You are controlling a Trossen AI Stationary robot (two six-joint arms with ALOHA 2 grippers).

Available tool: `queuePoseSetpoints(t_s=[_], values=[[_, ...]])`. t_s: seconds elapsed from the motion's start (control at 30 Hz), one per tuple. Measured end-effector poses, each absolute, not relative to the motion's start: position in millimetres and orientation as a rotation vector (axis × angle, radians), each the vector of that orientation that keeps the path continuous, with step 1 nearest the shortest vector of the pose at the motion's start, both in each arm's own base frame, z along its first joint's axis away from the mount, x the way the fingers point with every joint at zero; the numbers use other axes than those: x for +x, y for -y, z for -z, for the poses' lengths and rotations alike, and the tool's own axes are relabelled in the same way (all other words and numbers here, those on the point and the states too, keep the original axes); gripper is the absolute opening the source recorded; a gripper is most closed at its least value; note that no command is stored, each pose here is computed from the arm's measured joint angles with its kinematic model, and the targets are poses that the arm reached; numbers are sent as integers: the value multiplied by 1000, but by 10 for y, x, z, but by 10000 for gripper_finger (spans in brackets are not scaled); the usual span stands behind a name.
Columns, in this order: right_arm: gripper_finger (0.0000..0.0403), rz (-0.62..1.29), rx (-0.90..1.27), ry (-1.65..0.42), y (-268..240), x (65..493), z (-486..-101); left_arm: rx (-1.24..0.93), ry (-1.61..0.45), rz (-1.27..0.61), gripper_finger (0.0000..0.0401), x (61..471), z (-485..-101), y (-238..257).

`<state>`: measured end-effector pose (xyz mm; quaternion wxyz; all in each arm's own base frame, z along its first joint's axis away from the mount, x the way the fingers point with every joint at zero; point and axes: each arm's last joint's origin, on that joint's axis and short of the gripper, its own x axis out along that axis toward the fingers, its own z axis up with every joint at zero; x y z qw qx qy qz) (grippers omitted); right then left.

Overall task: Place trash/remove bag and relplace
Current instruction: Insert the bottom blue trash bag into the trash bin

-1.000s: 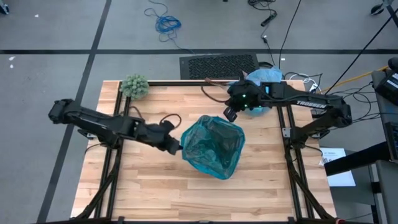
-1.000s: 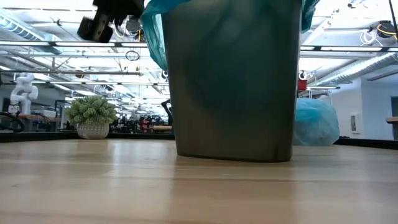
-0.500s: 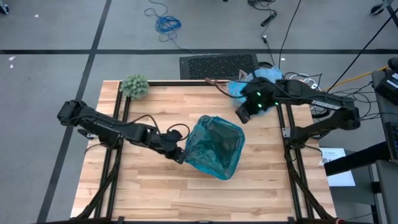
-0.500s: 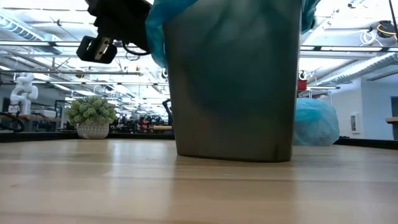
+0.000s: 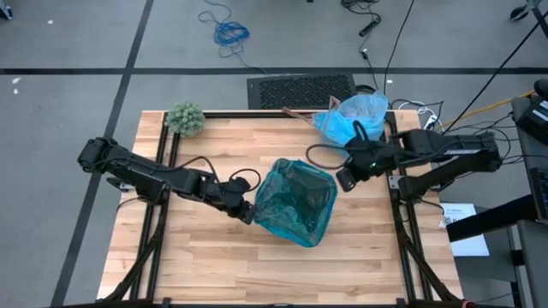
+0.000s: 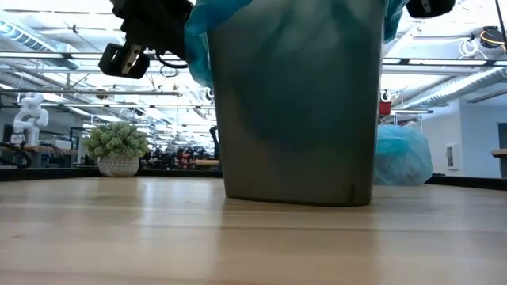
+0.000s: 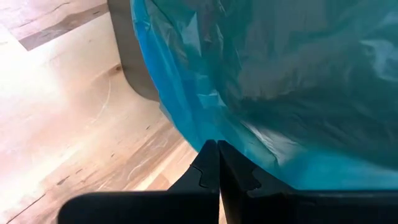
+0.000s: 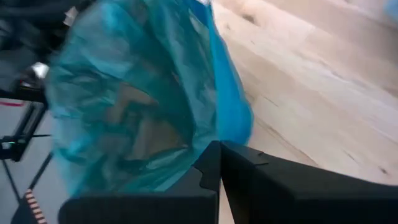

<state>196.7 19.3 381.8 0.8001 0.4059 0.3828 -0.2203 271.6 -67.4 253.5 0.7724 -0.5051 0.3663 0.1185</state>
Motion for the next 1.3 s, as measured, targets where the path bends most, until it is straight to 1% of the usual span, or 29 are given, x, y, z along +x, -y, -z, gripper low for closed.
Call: queuePoseSetpoints(t_s=[0.17, 0.3, 0.4, 0.57, 1.0, 1.1, 1.2, 1.3], values=[[0, 472, 890, -807, -200, 2084, -3605, -1095, -793, -258, 0, 2717, -2535, 673], [0, 440, 897, -745, -175, 2163, -3575, -1102, -792, -257, 0, 2718, -2536, 674], [0, 460, 889, -751, -127, 2166, -3533, -1115, -793, -261, 0, 2718, -2537, 675], [0, 517, 884, -803, -59, 2161, -3344, -1117, -793, -260, 0, 2717, -2538, 675], [0, 556, 905, -944, -71, 2125, -2901, -1117, -792, -260, 0, 2718, -2538, 675], [0, 558, 891, -925, -84, 2065, -2942, -1117, -792, -260, 0, 2718, -2538, 675], [0, 570, 897, -821, -79, 1898, -3186, -1118, -792, -259, 0, 2718, -2539, 675], [0, 523, 925, -728, -81, 1754, -3395, -1117, -792, -259, 0, 2718, -2539, 677]])
